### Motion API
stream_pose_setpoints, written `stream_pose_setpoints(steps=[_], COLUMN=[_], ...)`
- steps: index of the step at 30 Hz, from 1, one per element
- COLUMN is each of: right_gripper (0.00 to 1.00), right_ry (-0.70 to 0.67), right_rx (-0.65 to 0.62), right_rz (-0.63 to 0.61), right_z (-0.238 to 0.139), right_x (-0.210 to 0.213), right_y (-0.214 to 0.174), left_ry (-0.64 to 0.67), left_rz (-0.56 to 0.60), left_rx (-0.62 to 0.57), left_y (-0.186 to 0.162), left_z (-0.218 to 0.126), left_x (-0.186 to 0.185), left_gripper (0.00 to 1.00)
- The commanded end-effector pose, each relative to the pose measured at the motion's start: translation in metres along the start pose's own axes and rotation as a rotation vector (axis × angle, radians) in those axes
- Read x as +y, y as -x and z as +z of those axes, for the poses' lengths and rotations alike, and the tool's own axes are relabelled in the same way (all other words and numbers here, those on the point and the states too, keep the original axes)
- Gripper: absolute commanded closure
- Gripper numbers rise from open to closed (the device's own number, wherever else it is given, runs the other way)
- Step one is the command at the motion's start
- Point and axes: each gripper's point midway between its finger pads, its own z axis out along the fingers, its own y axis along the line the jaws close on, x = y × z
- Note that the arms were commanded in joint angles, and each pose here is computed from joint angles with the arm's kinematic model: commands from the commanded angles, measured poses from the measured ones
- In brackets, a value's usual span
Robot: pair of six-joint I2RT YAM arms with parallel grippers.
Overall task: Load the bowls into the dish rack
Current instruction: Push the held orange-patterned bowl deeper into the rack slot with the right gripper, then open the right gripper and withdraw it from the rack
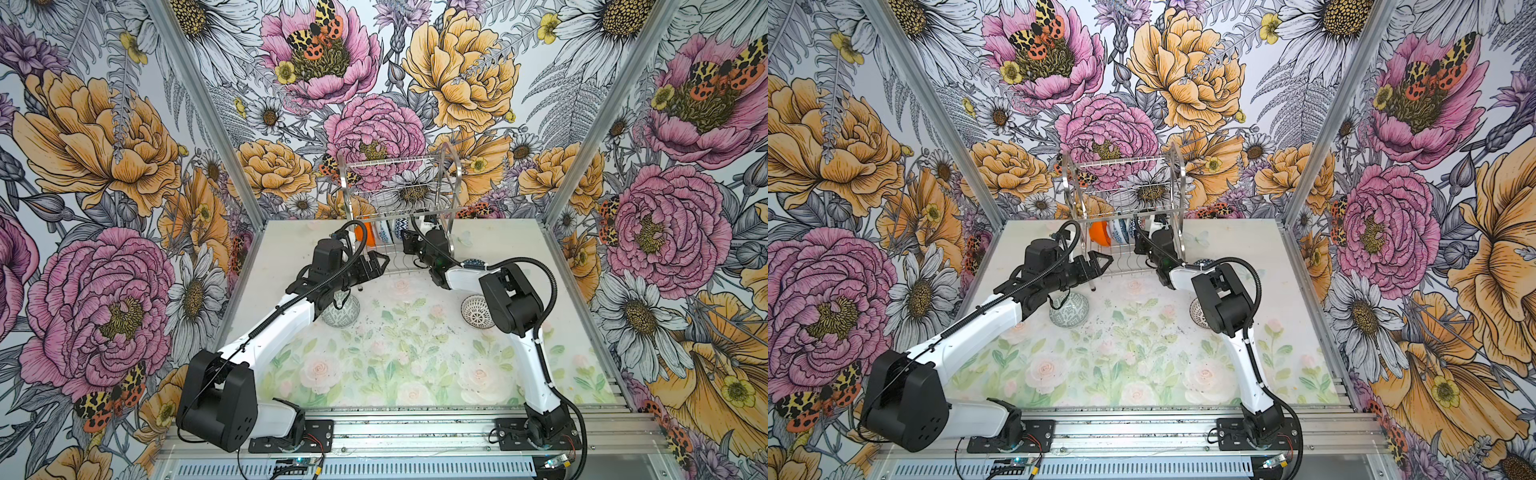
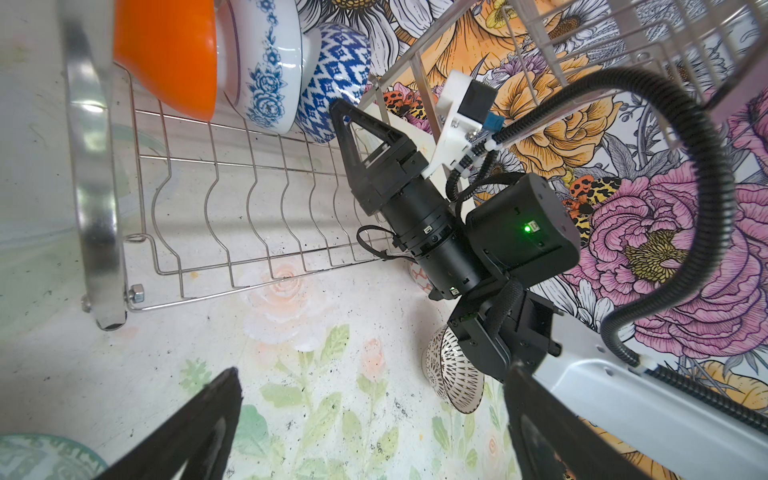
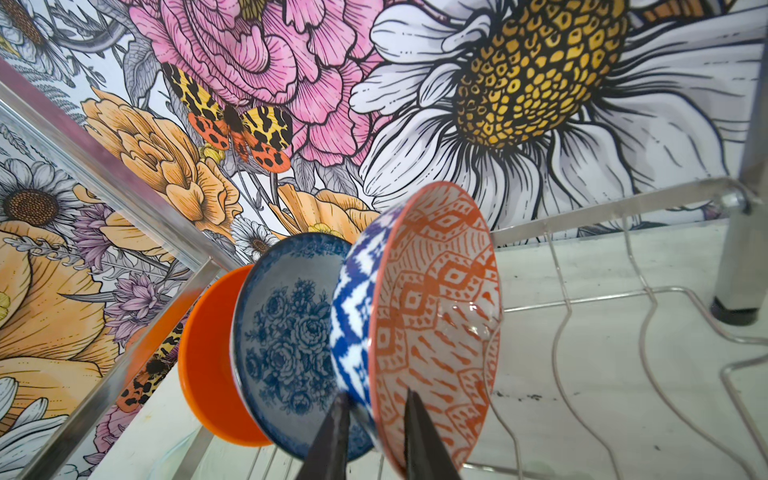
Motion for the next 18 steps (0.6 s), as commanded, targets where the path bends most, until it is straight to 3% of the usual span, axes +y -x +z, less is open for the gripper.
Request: stream_pose_setpoints(steps=[1, 18], right_gripper=[0.75, 0.72], right_ry=[-0.071, -0.088], right_rx=[0.041, 0.039], right_rz=[-0.041, -0.104], right_z=[-0.008, -0.015], right_x=[-0.010, -0.005], right_y=[-0.004, 0.007], left_ry=[-0.013, -0.012], left_rz=[0.018, 0.020], left_rx=[0.001, 0.000], left_y=[-0.002, -0.002], left_z=[-0.002, -0.003], left_x=[-0.005, -0.005], left_gripper=[0.01, 0.01])
